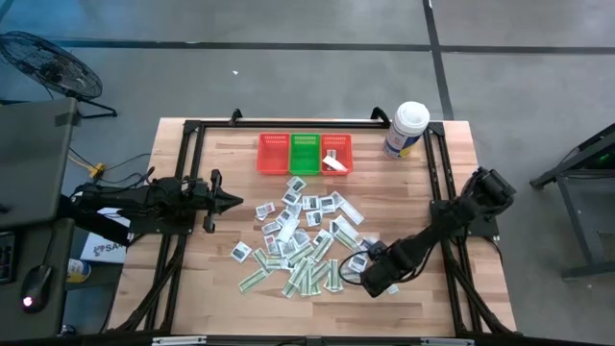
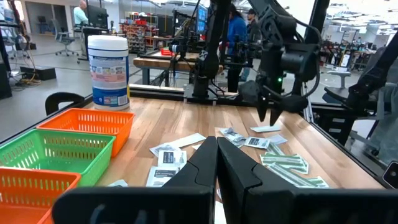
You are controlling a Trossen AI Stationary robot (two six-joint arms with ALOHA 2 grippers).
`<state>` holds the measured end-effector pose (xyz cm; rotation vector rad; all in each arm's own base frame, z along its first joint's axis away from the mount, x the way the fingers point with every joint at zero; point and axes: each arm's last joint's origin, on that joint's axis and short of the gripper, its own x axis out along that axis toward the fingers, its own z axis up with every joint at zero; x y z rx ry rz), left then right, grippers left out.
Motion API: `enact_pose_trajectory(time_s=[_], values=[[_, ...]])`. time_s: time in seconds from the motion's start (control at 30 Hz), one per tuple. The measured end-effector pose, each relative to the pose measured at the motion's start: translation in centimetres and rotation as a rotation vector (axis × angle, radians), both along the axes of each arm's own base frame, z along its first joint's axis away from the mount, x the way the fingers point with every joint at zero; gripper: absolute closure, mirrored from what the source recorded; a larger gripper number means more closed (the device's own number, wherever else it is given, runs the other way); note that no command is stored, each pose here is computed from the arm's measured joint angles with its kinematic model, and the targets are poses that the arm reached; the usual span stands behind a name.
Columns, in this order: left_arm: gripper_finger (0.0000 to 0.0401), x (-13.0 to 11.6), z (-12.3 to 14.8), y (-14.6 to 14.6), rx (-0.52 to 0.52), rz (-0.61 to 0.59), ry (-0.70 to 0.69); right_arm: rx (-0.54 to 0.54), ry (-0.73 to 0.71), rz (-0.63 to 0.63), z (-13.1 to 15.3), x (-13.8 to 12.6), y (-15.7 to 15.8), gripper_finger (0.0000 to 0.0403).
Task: Pick & Place First Aid Supplies
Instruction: Put the bandage pack into the right orange bin
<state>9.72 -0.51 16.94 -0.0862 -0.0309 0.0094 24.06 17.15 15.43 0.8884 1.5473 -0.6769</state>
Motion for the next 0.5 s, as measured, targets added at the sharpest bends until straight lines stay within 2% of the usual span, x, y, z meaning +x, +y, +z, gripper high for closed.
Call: enact_pose_trajectory(time_s=[0.5], values=[[0.04,0.0,0.0,0.0,0.0,0.0,0.0,-0.027,0.025,-0.017,-2.1,0.7,0.4,0.0252]])
